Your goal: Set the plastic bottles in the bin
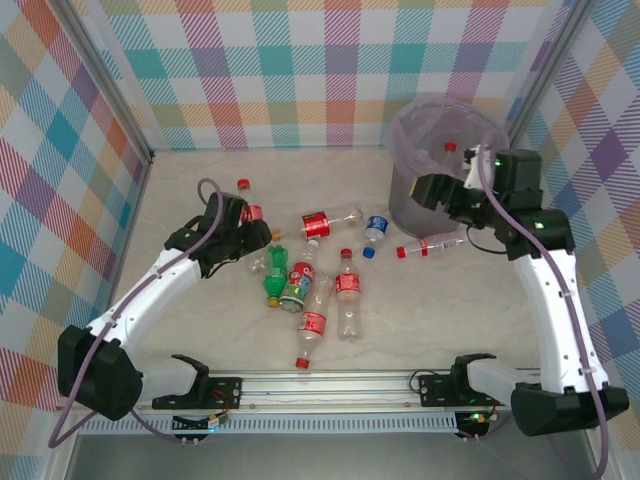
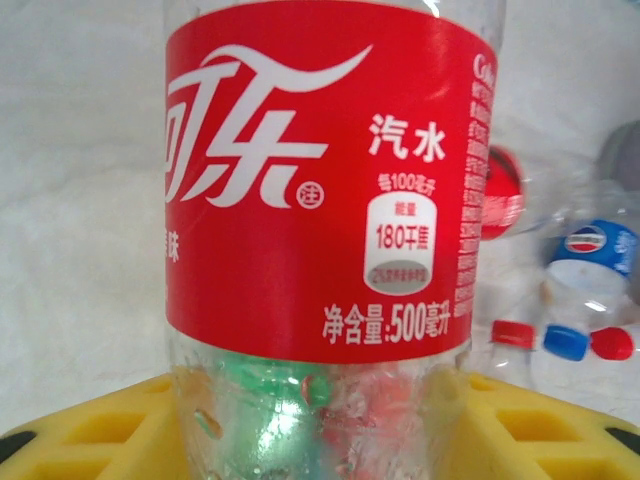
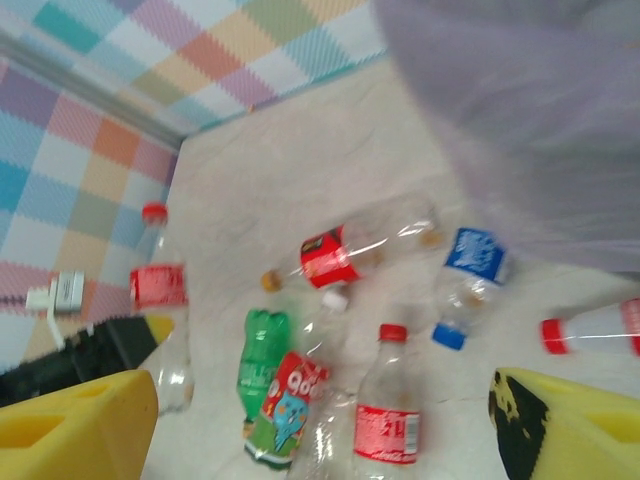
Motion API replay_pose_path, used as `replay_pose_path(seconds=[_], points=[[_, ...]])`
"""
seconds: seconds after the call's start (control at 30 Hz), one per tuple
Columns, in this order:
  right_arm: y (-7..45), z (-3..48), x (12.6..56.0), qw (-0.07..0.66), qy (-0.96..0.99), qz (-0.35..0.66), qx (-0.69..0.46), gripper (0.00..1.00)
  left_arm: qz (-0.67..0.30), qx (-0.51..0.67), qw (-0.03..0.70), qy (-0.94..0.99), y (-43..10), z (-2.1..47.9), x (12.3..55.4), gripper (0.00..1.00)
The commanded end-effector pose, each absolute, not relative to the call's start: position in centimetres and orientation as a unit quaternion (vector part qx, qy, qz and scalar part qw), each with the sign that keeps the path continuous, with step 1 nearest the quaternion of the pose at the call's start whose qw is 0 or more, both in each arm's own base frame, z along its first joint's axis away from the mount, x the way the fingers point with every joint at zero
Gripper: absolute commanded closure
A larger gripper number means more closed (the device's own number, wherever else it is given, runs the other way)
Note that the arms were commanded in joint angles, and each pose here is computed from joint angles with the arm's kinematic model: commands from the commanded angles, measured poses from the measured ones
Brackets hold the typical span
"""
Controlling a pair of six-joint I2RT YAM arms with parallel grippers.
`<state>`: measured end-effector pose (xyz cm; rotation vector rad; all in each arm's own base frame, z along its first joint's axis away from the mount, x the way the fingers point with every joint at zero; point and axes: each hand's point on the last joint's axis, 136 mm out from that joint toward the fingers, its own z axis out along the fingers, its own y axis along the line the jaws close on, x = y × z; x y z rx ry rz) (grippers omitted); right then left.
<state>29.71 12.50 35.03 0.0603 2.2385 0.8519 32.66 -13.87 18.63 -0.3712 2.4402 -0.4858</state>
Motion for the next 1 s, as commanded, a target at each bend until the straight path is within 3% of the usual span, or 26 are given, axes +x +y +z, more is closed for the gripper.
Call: replay_pose_path(seconds=[0.0,0.2,0.57,0.97], points=[[15.8,35.7,30.2,0.355,0.859,0.370,0.000,0.14,-0.236,-0.075,0.395,0.885,-18.0,24.3,35.7,0.47],[19.8,34.8,31.8,0.335,0.853,0.401,-0.013,0.14,-0.316,0.019,0.435,0.843,-24.9,27.4,36.0,0.49],[24.3,32.2,34.1,0.288,0.859,0.422,-0.044,0.00,-0.362,0.090,0.449,0.812,-29.0,28.6,33.8,0.49],[25.6,32.0,36.7,0.292,0.853,0.430,-0.047,0.01,-0.401,0.139,0.409,0.808,-33.8,27.2,32.4,0.50]])
